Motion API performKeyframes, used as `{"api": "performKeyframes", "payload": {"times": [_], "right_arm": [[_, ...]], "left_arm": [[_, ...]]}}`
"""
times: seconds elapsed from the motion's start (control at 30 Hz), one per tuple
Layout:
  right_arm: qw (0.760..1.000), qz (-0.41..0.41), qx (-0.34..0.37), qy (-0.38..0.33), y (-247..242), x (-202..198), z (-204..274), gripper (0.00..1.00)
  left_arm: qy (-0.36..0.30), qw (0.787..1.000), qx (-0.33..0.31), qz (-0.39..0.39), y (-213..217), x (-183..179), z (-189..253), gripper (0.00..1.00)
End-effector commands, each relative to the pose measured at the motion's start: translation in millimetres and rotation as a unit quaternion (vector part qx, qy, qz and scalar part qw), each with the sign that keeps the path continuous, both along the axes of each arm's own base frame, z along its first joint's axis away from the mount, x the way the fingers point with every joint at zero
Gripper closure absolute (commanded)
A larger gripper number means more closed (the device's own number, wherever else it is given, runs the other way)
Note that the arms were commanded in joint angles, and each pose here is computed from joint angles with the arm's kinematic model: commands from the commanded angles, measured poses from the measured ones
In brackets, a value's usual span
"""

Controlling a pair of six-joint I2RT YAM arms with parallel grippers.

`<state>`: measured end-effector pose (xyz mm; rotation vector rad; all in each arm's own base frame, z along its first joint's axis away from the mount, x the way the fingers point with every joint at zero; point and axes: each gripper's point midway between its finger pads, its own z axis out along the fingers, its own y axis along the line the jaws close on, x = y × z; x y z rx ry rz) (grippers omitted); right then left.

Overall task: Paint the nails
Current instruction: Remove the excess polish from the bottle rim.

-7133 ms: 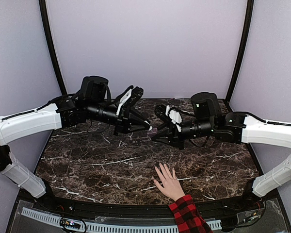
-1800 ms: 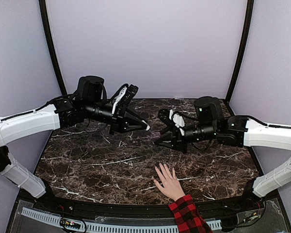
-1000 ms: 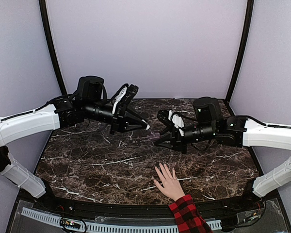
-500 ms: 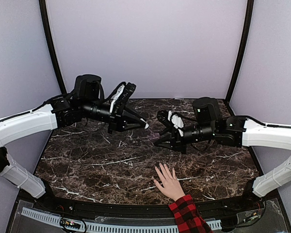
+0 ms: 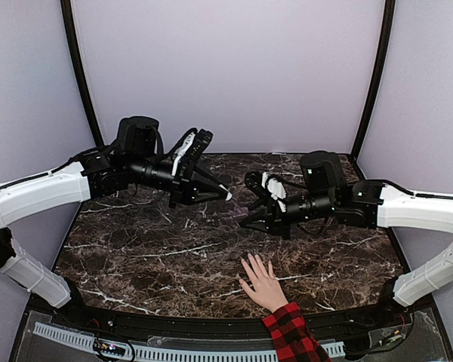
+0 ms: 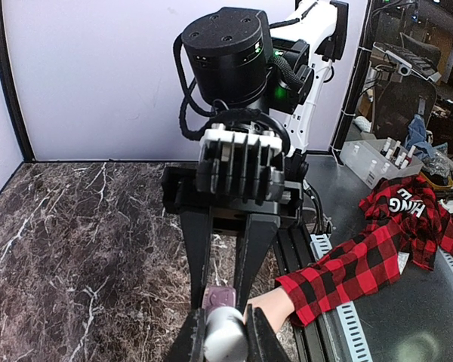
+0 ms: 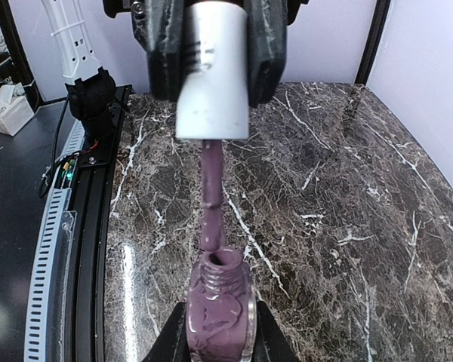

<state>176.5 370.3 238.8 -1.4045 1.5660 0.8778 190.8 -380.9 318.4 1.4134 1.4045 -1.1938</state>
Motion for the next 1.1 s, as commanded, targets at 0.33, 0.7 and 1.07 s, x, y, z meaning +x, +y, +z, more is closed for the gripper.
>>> {"api": "performKeyframes", "payload": {"times": [0.33, 0.7, 1.07], "right_arm": [[0.999, 0.009, 0.038, -0.029, 2.7, -0.8, 27.4, 1.0], [0.999, 0.008, 0.035, -0.026, 3.4, -0.3, 25.0, 1.0], [0.999, 0.008, 0.022, -0.023, 7.0, 0.6, 18.7, 1.0]], "left_arm": [[-0.006, 1.0, 0.006, -0.006, -1.5, -1.0, 1.5, 1.0], [-0.005, 1.0, 0.011, -0.004, -2.1, 0.8, -0.6, 1.0], [-0.006, 1.0, 0.005, -0.01, -4.4, -2.3, 2.6, 1.0]]}}
